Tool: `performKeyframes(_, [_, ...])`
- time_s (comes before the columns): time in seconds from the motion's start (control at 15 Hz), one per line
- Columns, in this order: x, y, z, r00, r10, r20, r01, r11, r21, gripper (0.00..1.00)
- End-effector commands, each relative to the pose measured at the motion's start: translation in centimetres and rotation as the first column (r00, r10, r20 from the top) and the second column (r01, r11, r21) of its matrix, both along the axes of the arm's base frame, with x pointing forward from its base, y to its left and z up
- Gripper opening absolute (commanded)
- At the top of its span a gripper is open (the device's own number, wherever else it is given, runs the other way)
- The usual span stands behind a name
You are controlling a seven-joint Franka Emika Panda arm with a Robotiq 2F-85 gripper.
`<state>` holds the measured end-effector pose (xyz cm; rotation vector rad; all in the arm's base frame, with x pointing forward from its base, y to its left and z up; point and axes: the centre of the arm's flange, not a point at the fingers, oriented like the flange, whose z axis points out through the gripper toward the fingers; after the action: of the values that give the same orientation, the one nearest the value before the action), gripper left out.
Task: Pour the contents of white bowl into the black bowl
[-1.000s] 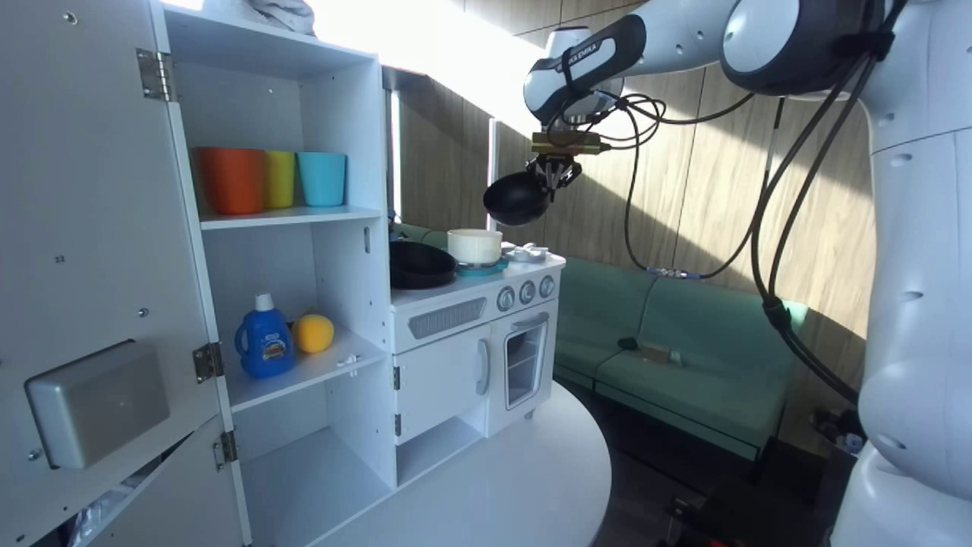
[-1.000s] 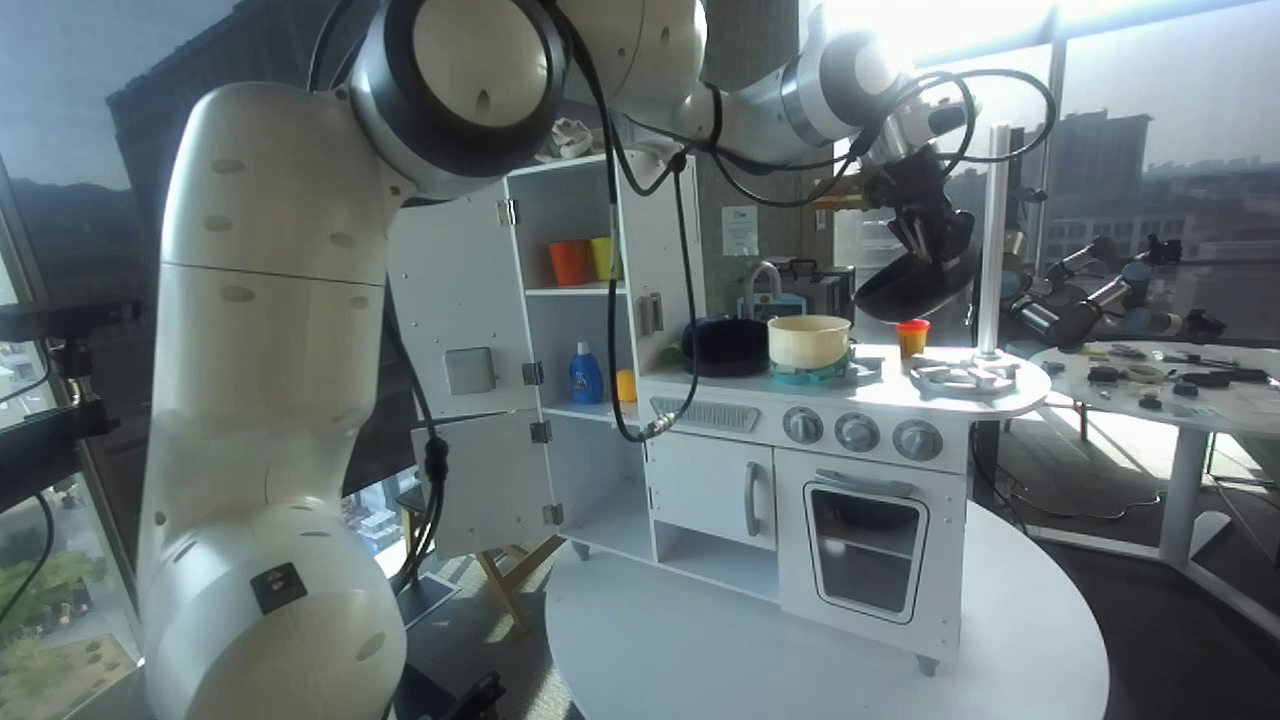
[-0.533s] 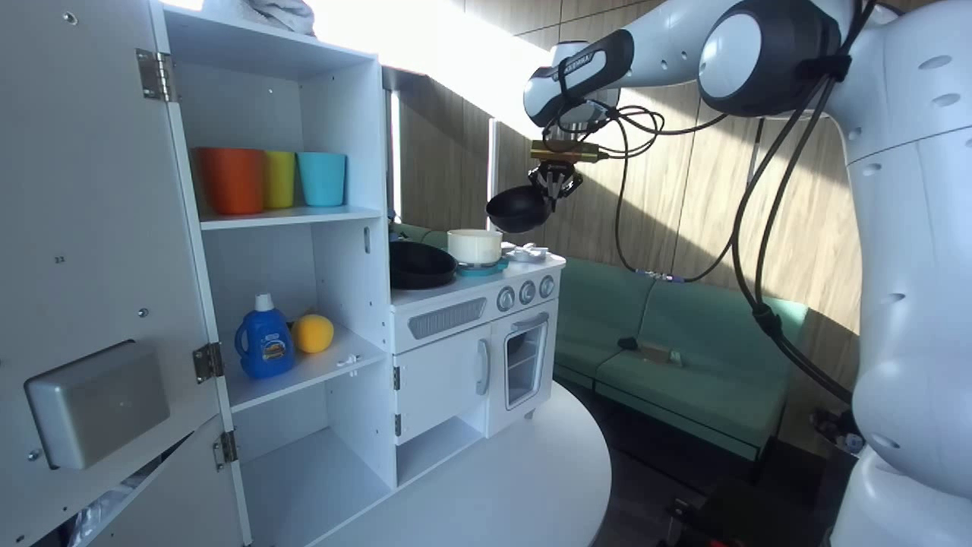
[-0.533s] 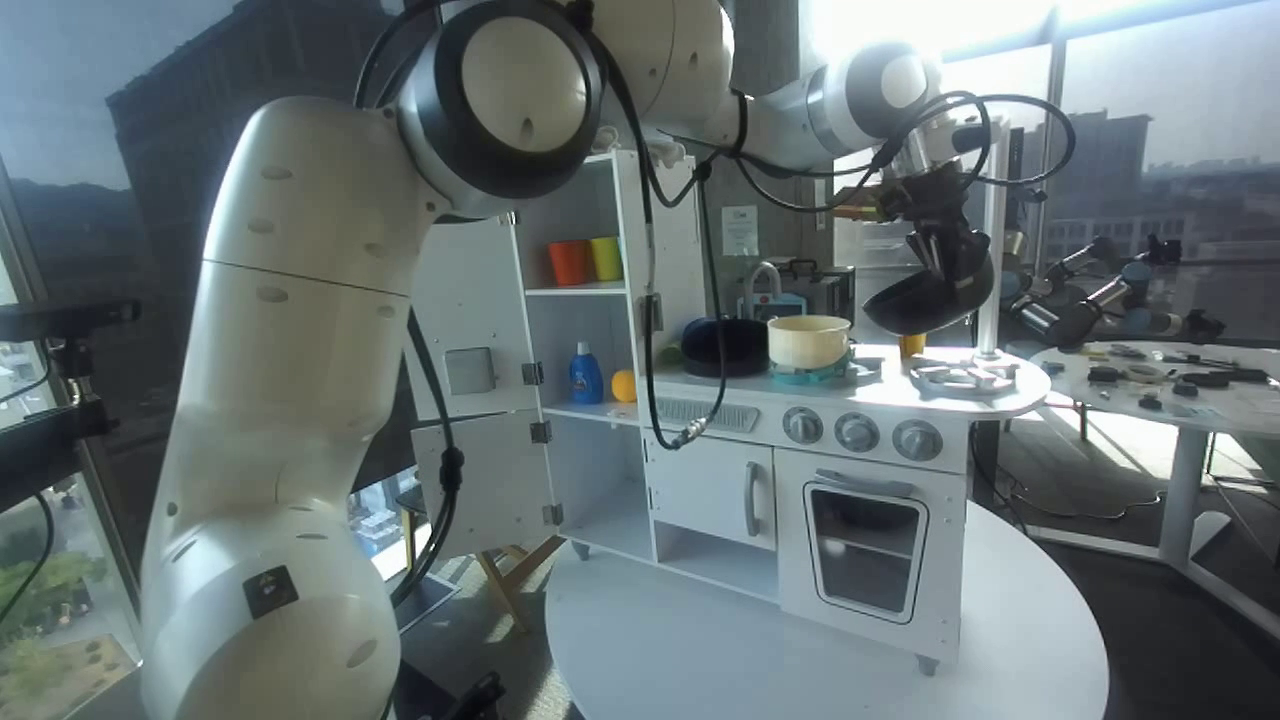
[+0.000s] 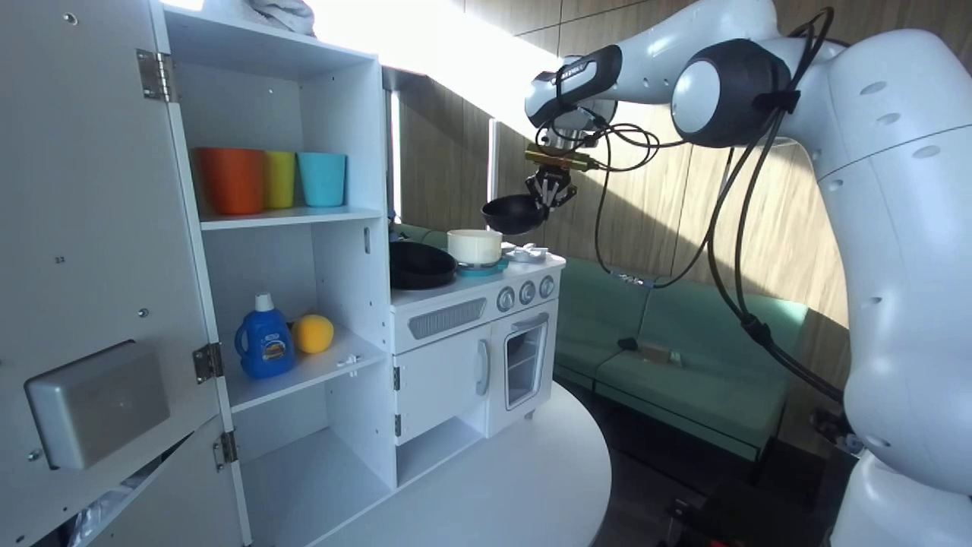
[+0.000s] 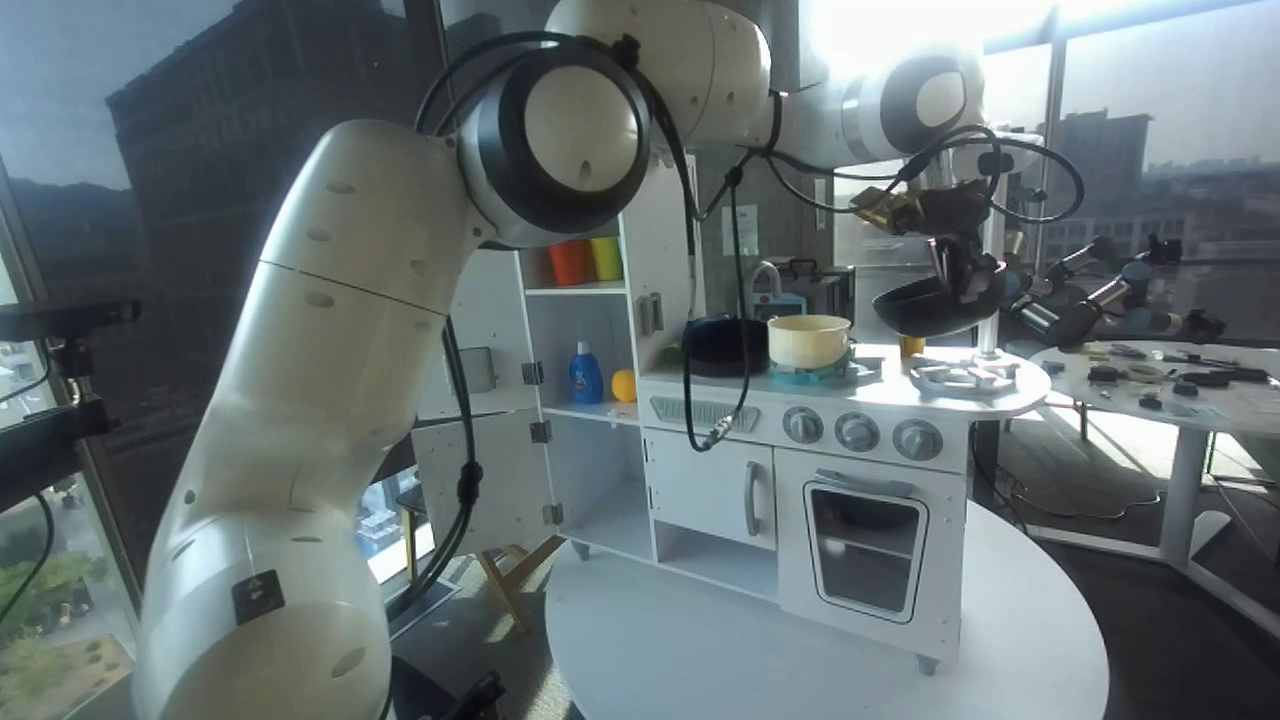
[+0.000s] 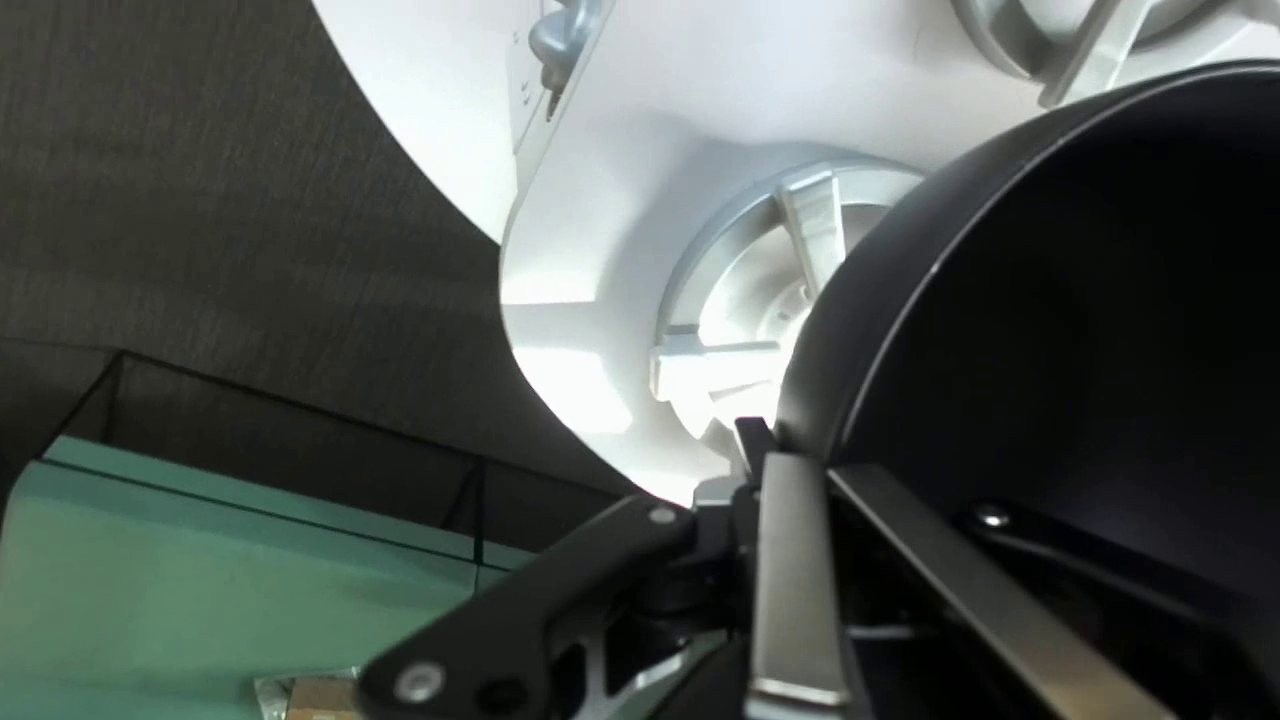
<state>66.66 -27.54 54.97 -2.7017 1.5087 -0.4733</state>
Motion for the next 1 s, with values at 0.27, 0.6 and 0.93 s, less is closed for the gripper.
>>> performKeyframes(0.27, [2.6,-2.8,-0.3,0.996,-0.090,0.007,0.089,0.993,0.079,0.06])
performKeyframes(0.6, [3.2,-3.2,-1.9,0.994,-0.109,-0.019,0.111,0.984,0.142,0.06])
performKeyframes(0.93, [3.4,-3.0,-2.2,0.992,-0.121,-0.019,0.123,0.976,0.178,0.35])
